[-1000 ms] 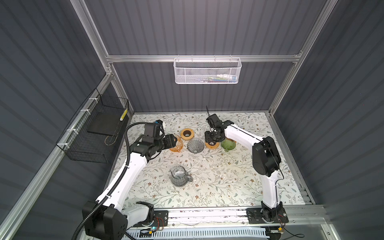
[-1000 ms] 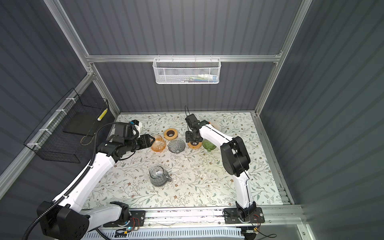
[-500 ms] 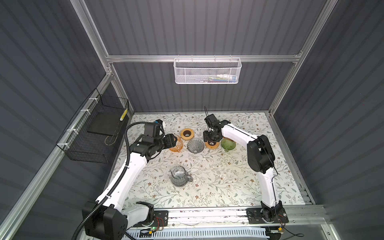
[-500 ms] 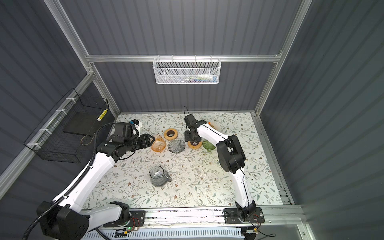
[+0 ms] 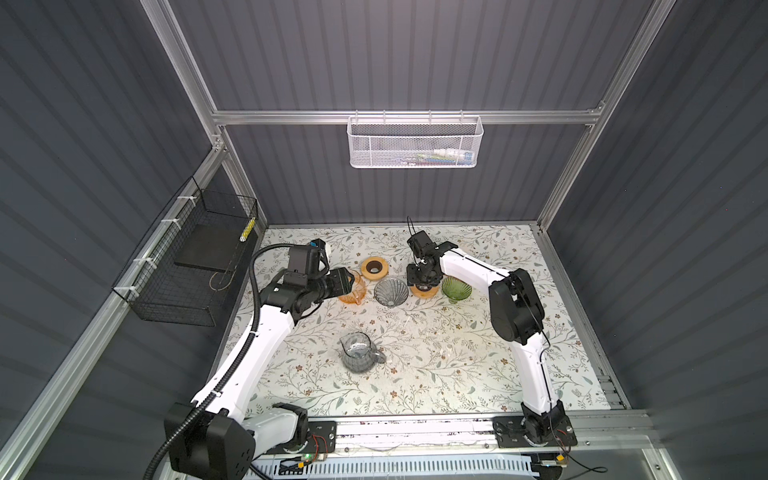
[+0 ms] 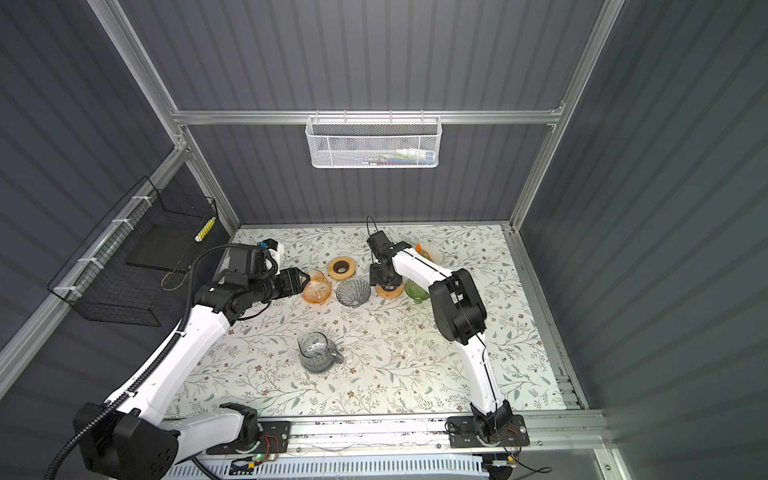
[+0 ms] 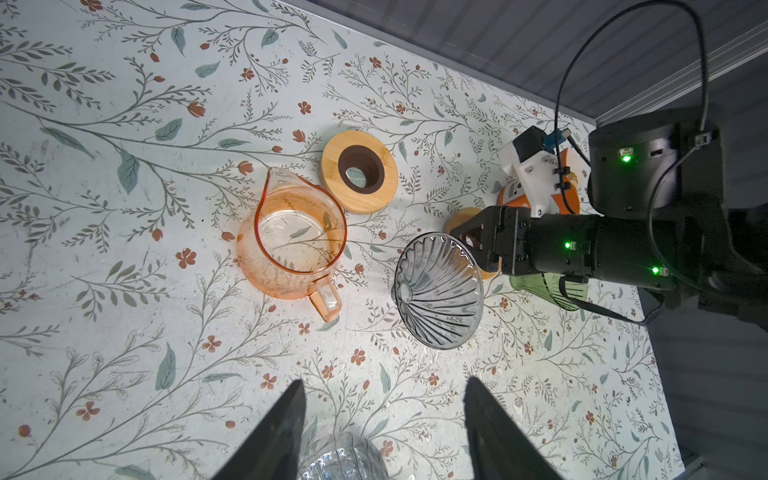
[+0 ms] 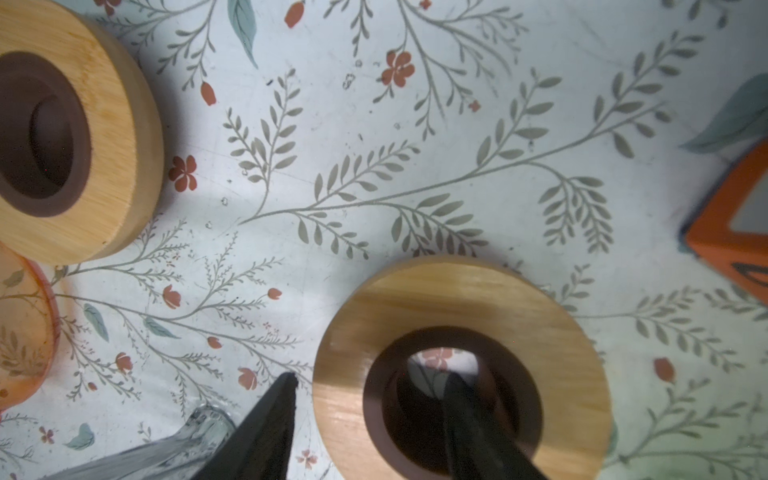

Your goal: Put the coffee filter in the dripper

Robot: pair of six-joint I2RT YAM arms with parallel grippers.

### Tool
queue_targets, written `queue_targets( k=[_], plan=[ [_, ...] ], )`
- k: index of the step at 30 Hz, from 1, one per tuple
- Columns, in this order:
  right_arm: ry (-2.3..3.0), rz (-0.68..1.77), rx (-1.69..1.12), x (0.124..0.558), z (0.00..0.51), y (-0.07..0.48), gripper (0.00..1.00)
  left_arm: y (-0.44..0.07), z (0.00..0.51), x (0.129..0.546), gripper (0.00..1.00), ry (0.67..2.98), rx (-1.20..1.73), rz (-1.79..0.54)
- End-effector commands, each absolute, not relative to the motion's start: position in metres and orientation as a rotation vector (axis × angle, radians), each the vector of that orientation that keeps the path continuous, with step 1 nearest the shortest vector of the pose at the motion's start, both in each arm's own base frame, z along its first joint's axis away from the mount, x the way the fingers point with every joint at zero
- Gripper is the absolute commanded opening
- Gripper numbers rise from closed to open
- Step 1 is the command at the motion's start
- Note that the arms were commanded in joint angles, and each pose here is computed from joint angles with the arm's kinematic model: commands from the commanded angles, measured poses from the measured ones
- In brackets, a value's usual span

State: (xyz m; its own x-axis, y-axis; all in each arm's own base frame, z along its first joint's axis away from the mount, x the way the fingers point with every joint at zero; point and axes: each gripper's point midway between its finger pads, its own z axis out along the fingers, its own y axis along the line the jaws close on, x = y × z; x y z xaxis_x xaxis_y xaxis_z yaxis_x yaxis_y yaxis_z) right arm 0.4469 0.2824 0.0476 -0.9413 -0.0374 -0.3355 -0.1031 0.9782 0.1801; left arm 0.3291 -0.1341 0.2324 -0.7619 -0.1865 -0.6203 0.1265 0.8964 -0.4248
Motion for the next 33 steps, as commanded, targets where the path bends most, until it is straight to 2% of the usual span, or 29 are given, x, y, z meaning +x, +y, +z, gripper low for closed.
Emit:
queue_targets(
  k=[1,25,33],
  plan=[
    [2.803,0.253,-0.088,0.449,0.044,0.28,0.57,-0.138,0.24,0.328,0.62,2.349,-0.012,-0.602],
    [2.843,0.158,-0.138,0.452,0.029,0.285,0.47,-0.134,0.238,0.324,0.62,2.357,-0.009,-0.582],
    [2.852,0.13,-0.181,0.444,0.029,0.29,0.48,-0.133,0.239,0.323,0.62,2.354,-0.009,-0.576]
  ],
)
